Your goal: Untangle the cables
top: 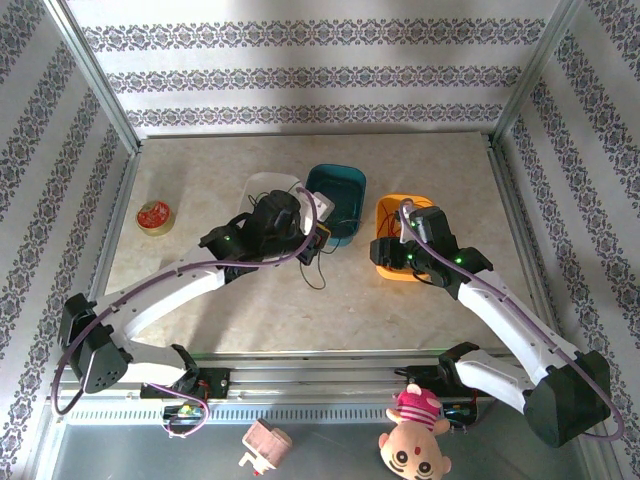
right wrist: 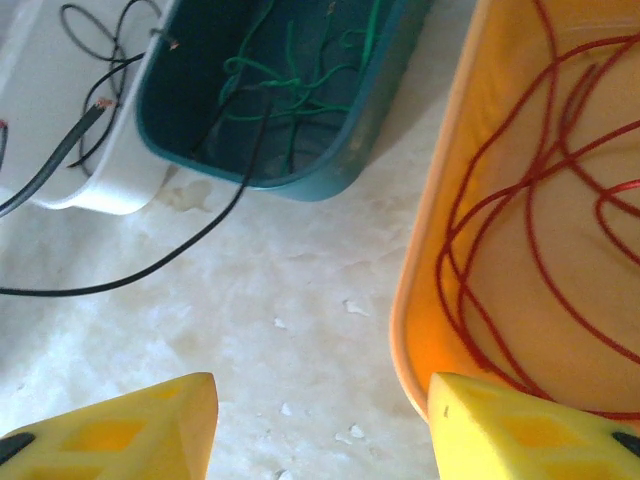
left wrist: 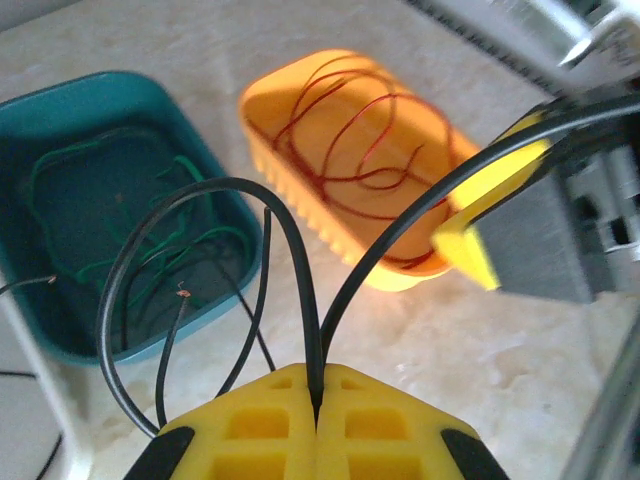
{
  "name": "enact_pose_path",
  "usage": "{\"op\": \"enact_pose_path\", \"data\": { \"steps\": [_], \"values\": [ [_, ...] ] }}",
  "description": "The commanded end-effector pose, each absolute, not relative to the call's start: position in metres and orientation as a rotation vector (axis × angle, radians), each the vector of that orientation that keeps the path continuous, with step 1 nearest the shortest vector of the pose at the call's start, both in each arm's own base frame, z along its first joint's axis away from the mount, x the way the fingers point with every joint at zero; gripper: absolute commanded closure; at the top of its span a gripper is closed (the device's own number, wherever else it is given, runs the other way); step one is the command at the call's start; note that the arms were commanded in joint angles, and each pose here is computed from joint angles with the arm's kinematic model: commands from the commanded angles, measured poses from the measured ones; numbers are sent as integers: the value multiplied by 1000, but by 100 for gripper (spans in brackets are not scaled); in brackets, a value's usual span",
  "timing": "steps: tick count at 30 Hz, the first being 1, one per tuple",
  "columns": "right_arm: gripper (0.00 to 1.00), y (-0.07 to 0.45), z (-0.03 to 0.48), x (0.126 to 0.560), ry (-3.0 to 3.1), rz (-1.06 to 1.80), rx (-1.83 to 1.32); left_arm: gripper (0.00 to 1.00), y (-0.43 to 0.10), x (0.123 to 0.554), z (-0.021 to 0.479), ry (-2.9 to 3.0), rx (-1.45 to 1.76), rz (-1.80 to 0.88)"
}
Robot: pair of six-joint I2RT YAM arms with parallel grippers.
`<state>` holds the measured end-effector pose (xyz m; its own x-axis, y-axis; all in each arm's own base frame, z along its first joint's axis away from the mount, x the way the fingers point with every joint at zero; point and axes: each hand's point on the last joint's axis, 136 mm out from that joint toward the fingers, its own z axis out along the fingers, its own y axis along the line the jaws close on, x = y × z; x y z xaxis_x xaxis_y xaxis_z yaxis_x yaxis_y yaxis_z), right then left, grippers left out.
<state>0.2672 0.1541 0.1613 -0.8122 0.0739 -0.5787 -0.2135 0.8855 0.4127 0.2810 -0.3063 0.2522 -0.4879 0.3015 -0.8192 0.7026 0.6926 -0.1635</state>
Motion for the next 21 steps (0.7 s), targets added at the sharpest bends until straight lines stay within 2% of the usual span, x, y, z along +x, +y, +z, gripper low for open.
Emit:
{"op": "enact_pose_path", "data": {
  "steps": [1,9,17,21],
  "values": [
    [41,184,174,260,2394,813,-248,100,-319,274,283,1990,764,-775],
    [35,239,200,250,2279,1158,-392,100,-324,262,294,1964,787,-864],
    [33,283,206,228,2259,1337,-618,100,-324,251,307,1943,767,-950],
    [33,288,199,235,2269,1285,-632,100,-327,246,310,1938,776,-995]
  ]
}}
